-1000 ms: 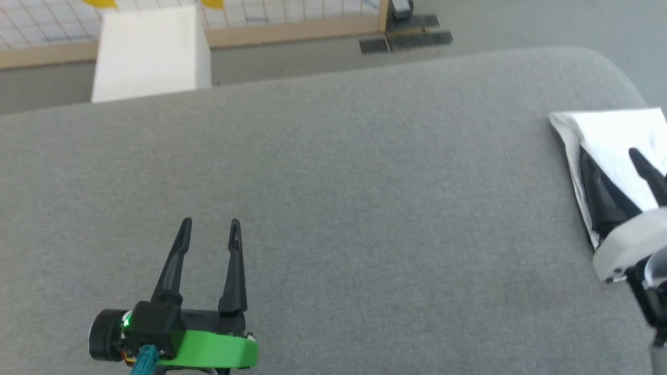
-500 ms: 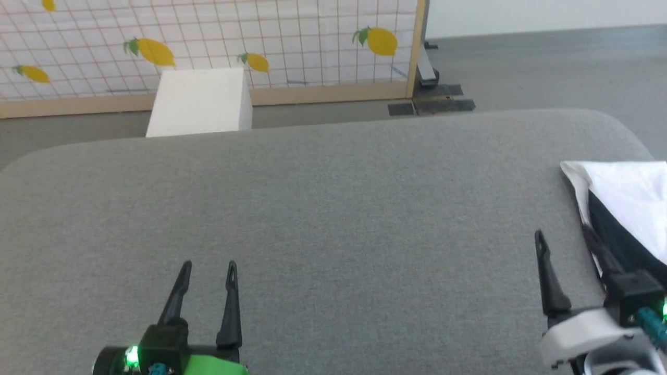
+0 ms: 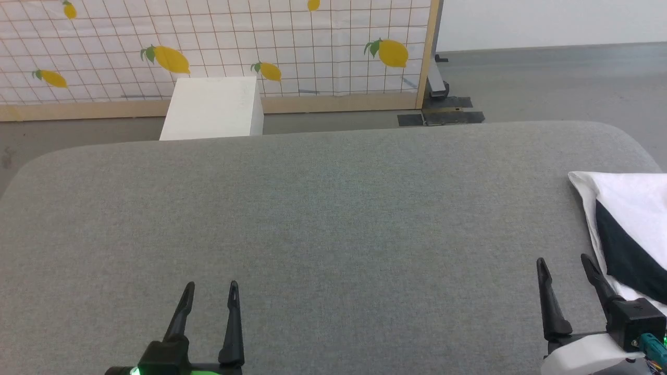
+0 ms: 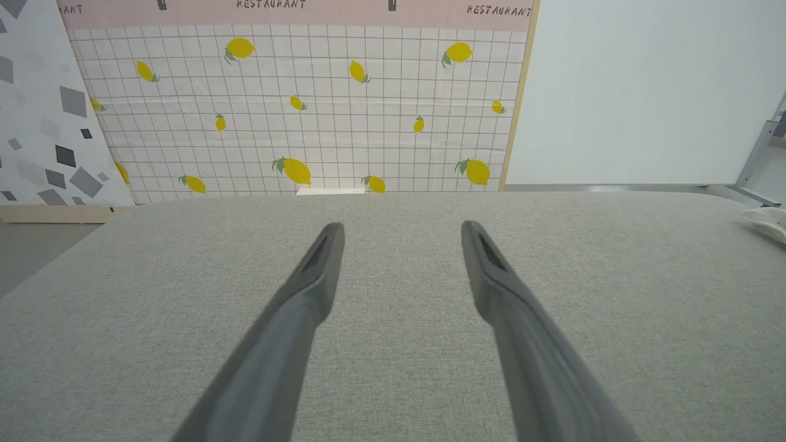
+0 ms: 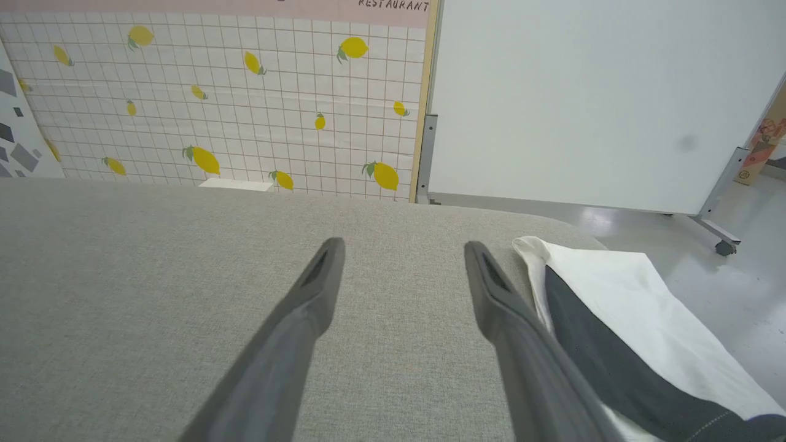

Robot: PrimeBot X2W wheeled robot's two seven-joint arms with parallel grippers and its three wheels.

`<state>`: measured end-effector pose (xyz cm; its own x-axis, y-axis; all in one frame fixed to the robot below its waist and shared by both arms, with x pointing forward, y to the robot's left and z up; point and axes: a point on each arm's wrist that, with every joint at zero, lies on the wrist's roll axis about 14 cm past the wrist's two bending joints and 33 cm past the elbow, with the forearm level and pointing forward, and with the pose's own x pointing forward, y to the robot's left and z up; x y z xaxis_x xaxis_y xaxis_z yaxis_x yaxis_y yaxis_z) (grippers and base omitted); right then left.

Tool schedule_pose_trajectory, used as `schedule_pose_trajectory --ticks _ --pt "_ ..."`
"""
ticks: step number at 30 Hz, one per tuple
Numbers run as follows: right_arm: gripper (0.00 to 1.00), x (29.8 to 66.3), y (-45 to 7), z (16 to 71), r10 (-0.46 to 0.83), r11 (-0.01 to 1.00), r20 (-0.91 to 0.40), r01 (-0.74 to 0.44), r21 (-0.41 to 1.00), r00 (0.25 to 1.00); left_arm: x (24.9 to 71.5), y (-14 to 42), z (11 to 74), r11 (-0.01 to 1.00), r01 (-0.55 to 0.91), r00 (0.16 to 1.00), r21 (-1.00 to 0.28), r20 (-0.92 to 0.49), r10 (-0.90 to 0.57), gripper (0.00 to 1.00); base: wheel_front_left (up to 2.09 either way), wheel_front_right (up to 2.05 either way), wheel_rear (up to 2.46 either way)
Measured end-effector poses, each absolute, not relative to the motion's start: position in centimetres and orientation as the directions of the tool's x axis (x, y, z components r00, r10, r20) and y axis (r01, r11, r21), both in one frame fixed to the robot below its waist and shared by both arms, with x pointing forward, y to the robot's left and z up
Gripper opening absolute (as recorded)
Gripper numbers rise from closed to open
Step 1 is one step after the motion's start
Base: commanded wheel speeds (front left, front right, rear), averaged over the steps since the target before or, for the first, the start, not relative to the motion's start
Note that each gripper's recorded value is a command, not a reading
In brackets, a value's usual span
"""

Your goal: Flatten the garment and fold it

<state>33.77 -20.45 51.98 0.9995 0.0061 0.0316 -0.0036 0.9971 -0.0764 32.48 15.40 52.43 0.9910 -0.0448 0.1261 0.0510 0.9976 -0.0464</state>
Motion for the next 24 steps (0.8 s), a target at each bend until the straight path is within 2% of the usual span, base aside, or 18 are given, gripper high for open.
schedule_pose_trajectory --ticks 1,2,24 --pt "1.00 33.79 -20.46 51.80 0.006 0.997 0.026 -0.004 -0.073 1.000 32.52 15.32 52.34 0.997 0.054 0.991 -0.049 0.123 -0.048 1.00 0.00 0.00 0.00" --pt "0.00 33.80 -20.47 51.74 0.005 0.997 0.024 -0.004 -0.073 1.000 32.55 15.31 52.30 0.997 0.054 0.991 -0.048 0.121 -0.048 0.00 0.00 0.00 0.00" --pt "0.00 33.94 -19.99 51.49 0.019 0.997 0.010 -0.018 -0.071 1.000 32.84 15.71 51.93 0.998 0.044 0.995 -0.039 0.093 -0.040 0.00 0.00 0.00 0.00"
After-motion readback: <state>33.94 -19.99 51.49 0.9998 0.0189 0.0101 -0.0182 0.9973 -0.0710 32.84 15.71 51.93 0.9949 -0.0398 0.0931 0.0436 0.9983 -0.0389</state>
